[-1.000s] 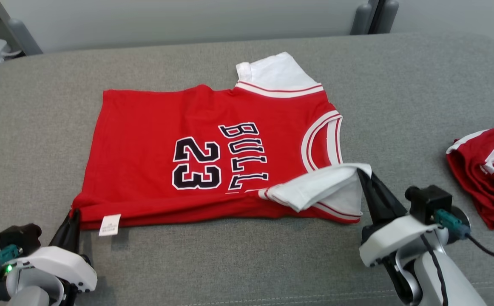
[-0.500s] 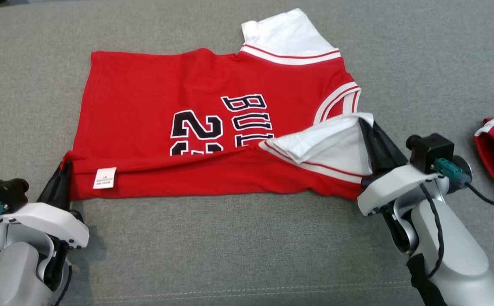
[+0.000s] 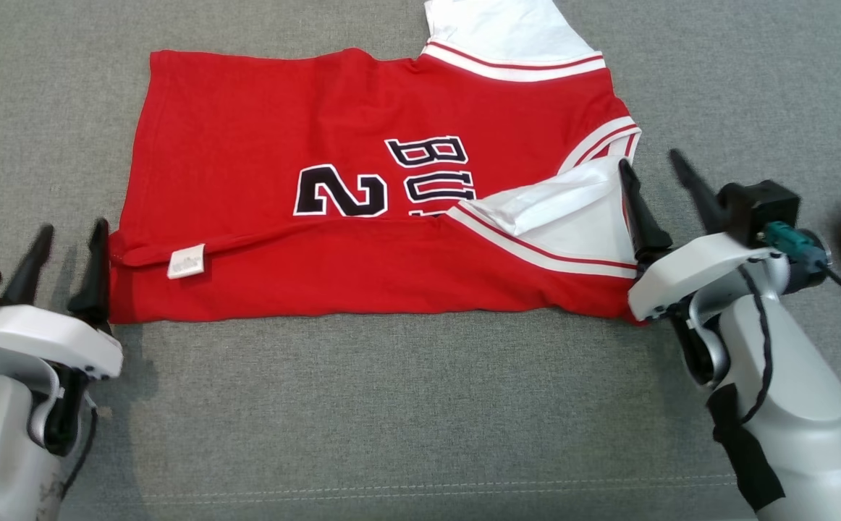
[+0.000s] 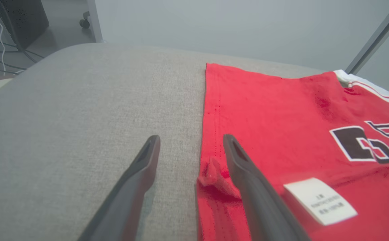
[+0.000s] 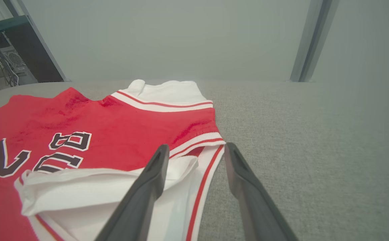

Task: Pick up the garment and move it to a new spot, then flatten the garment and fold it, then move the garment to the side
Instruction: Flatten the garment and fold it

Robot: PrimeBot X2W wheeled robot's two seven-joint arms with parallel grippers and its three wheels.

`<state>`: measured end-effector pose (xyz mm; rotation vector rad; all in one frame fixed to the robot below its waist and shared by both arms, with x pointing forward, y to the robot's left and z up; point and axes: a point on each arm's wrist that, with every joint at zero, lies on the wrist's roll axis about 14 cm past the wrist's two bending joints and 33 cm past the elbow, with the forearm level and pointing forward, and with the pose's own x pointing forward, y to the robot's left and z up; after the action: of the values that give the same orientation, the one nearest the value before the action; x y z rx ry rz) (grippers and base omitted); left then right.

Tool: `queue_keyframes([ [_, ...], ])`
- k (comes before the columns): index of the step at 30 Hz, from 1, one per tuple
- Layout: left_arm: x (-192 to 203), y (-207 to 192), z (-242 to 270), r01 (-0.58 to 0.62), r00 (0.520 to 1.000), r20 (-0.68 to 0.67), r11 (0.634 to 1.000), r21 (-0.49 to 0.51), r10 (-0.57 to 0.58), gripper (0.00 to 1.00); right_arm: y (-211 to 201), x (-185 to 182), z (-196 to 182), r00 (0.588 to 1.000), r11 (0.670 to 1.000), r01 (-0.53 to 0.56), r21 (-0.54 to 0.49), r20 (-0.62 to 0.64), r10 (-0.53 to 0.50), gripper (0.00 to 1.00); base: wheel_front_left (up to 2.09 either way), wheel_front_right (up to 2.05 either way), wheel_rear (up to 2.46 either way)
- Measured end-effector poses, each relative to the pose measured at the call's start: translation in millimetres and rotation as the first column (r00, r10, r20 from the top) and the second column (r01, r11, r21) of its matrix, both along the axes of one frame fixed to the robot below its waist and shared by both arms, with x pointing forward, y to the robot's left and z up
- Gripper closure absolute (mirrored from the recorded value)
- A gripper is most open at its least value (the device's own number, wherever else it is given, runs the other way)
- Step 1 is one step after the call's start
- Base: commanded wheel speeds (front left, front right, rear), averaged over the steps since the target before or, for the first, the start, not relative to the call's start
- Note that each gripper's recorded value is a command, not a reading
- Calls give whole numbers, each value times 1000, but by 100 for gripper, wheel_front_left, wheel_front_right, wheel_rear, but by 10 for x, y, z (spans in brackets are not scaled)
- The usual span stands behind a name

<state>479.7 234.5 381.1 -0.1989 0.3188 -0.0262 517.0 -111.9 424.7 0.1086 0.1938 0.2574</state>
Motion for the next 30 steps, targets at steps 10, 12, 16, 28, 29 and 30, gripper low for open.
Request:
queue_keyframes([
  [10, -127, 37, 214, -17, 997, 77, 999, 29, 15, 0, -181, -145, 219, 995, 999, 53, 0, 81, -53, 0, 0, 0, 0],
  [12, -239, 11, 164, -9, 998, 59, 999, 38, 7, 0, -147, -296, 141, 997, 999, 45, 8, 56, -46, 0, 0, 0, 0],
  [16, -406, -48, 132, -7, 999, 43, 1000, 30, 6, 0, -136, -511, 134, 998, 998, 49, 39, 43, -51, 0, 0, 0, 0],
  [28, -641, -166, 77, 10, 1000, 19, 999, 30, -11, 0, -111, -1013, -207, 991, 984, 97, 151, -104, -82, 0, 0, 0, 0],
  [29, -649, -161, 74, 10, 1000, 17, 999, 32, -10, 0, -100, -1017, -224, 990, 982, 99, 158, -112, -82, 0, 0, 0, 0],
  [30, -654, -158, 72, 10, 1000, 17, 999, 33, -10, 0, -96, -1015, -237, 989, 981, 103, 166, -118, -84, 0, 0, 0, 0],
])
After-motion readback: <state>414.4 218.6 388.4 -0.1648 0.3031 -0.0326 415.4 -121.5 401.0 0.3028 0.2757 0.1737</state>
